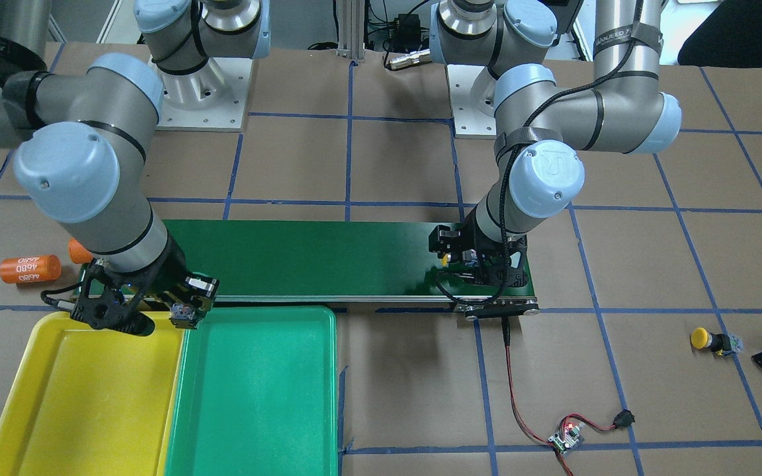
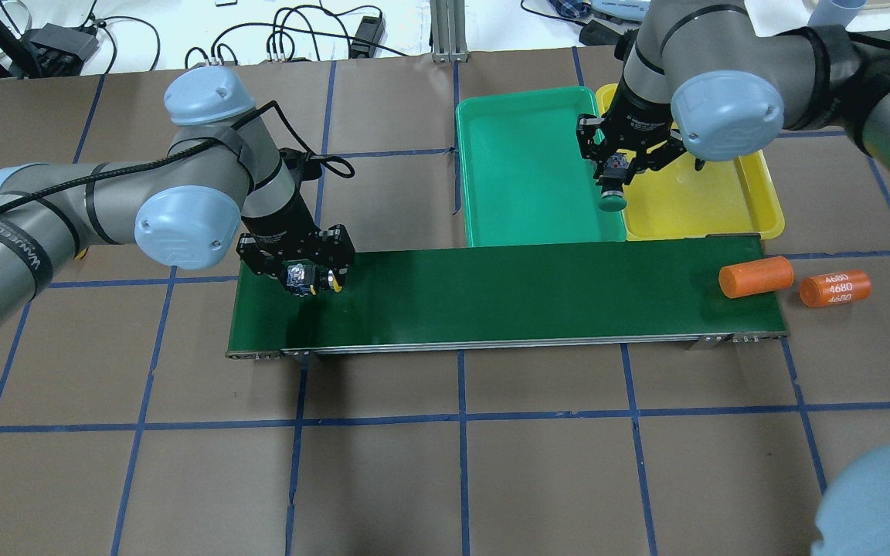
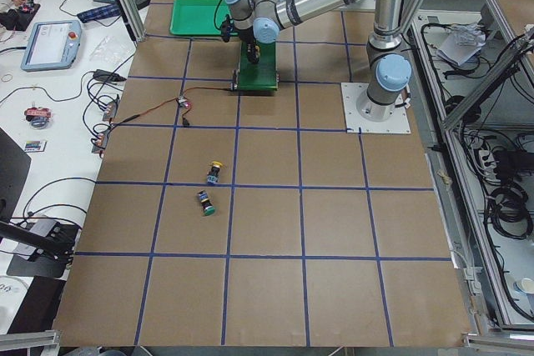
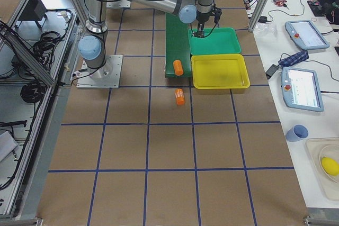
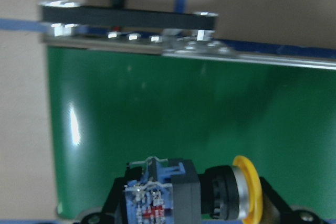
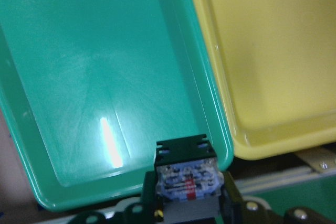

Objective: Sort buttons by color to trays
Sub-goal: 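Carry green button into green tray while left gripper sets yellow button down, then release button in green tray while left gripper grasps another yellow button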

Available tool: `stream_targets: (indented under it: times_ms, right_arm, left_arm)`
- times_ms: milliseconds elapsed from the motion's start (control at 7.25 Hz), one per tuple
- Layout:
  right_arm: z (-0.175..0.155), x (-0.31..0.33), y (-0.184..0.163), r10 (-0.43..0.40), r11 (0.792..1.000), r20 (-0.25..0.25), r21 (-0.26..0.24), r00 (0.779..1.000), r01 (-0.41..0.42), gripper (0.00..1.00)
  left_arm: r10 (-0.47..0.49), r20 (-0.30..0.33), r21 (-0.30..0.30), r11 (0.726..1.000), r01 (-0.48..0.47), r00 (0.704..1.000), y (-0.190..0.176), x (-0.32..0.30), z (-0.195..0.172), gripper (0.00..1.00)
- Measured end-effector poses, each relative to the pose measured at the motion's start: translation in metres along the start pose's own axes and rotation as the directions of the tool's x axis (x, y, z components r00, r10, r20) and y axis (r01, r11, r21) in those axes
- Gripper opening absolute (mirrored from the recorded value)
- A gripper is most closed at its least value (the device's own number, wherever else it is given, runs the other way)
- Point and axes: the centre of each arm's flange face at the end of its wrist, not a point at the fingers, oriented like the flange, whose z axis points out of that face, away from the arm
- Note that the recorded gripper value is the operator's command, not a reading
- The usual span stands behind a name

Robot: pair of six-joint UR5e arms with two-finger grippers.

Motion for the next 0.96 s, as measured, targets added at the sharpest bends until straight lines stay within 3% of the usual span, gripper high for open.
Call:
stream_targets:
  times_ms: [138, 276, 414, 551, 965]
  right_arm:
    - [0.024, -0.012, -0.017, -0.046, 0.999, 0.01, 0.028, 0.999, 0.045, 0.0]
    - [0.048, -0.026, -0.026, -0.094, 0.994, 0.017, 0.054, 0.995, 0.093, 0.0]
    - [0.065, -0.04, -0.028, -0.136, 0.988, 0.022, 0.08, 0.99, 0.134, 0.41]
    - [0.078, -0.05, -0.028, -0.16, 0.984, 0.023, 0.087, 0.987, 0.157, 0.99]
    - [0.077, -0.05, -0.027, -0.165, 0.982, 0.021, 0.093, 0.986, 0.163, 1.0]
  left_arm:
    - [0.032, 0.0, -0.007, 0.999, -0.032, 0.999, 0.004, 0.001, 0.006, 0.47]
    - [0.041, -0.001, -0.016, 0.999, -0.041, 0.999, 0.01, 0.002, 0.011, 0.82]
    - [0.043, -0.001, -0.02, 0.999, -0.043, 0.999, 0.015, 0.001, 0.015, 0.93]
    - [0.041, -0.004, -0.01, 0.999, -0.041, 0.999, 0.017, 0.002, 0.015, 0.97]
    - [-0.012, -0.013, 0.025, 1.0, 0.013, 1.0, 0.014, 0.001, 0.005, 1.0]
